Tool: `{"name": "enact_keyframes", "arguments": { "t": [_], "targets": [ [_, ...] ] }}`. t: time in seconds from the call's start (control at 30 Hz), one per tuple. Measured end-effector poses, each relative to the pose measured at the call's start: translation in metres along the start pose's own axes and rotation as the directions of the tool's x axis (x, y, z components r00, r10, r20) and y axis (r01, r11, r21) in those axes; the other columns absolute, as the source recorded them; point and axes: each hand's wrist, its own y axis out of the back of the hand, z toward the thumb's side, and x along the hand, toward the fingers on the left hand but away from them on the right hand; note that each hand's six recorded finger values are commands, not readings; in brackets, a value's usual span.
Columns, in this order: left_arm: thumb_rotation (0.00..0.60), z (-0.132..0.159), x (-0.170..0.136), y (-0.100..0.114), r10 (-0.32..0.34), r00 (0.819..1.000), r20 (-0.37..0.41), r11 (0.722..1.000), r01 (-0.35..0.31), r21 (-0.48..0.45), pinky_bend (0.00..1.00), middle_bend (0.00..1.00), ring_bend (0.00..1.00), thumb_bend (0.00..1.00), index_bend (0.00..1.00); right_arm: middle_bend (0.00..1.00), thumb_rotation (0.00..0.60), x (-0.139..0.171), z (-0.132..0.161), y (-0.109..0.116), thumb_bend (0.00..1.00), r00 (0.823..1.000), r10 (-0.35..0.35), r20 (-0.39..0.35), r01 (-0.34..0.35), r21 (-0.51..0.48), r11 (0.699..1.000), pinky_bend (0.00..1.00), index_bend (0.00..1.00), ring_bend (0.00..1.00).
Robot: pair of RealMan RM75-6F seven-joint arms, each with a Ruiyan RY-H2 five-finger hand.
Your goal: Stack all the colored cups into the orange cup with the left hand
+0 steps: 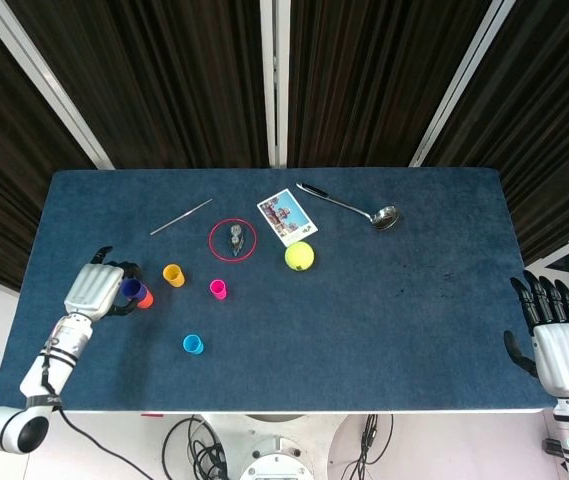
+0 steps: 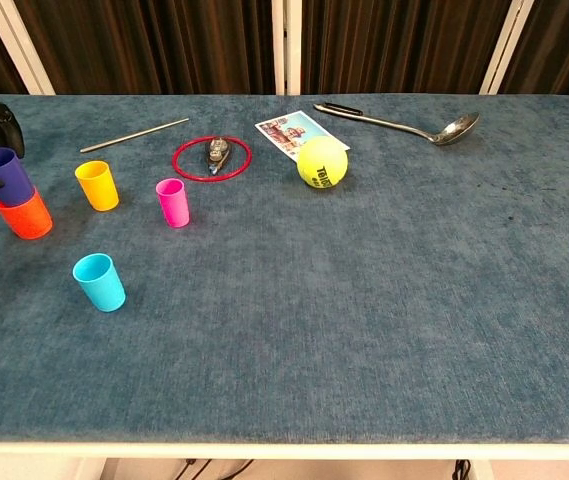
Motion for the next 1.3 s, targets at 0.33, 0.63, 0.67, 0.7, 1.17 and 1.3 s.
{"name": "enact_keyframes", "arguments": {
  "t": [0.33, 0.63, 0.67, 0.7, 1.17, 1.3],
  "targets": [
    [0.6, 0.002, -0.002, -0.001, -0.011, 1.0, -0.002, 0.999, 0.011, -0.041, 0.08, 0.29, 0.3, 0.28, 0.25, 0.0, 0.6, 0.001, -0.002, 0.0, 0.36, 1.0, 0.002, 0.004, -0.002, -0.003, 1.0, 0.0, 0.0, 0.0],
    [0.6, 0.014, 0.007, 0.019, 0.043, 0.999, 0.026, 0.997, -0.041, -0.071, 0.09, 0.28, 0.28, 0.26, 0.25, 0.0, 0.6, 0.001, -0.002, -0.001, 0.36, 1.0, 0.006, 0.001, -0.006, -0.001, 1.0, 0.0, 0.0, 0.0],
    [0.6, 0.017, 0.01, 0.022, 0.051, 0.998, 0.03, 0.996, -0.048, -0.079, 0.09, 0.28, 0.28, 0.26, 0.25, 0.0, 0.6, 0.001, -0.001, -0.001, 0.36, 1.0, 0.007, -0.001, -0.007, -0.001, 1.0, 0.0, 0.0, 0.0],
    [0.6, 0.019, 0.014, 0.024, 0.053, 0.998, 0.033, 0.995, -0.05, -0.087, 0.09, 0.28, 0.28, 0.26, 0.25, 0.0, 0.6, 0.001, 0.0, -0.001, 0.36, 1.0, 0.007, -0.003, -0.007, -0.001, 1.0, 0.0, 0.0, 0.0],
    [0.6, 0.044, 0.063, -0.003, -0.103, 0.994, 0.031, 0.995, 0.103, -0.002, 0.09, 0.23, 0.25, 0.26, 0.25, 0.0, 0.6, 0.004, -0.006, 0.002, 0.35, 1.0, -0.002, 0.007, 0.002, 0.022, 1.0, 0.0, 0.0, 0.0],
    [0.6, 0.047, 0.069, -0.014, -0.126, 0.992, 0.025, 0.992, 0.126, 0.012, 0.09, 0.23, 0.25, 0.26, 0.25, 0.0, 0.6, 0.005, -0.01, 0.003, 0.35, 1.0, -0.005, 0.016, 0.005, 0.009, 1.0, 0.0, 0.0, 0.0]
  ]
}}
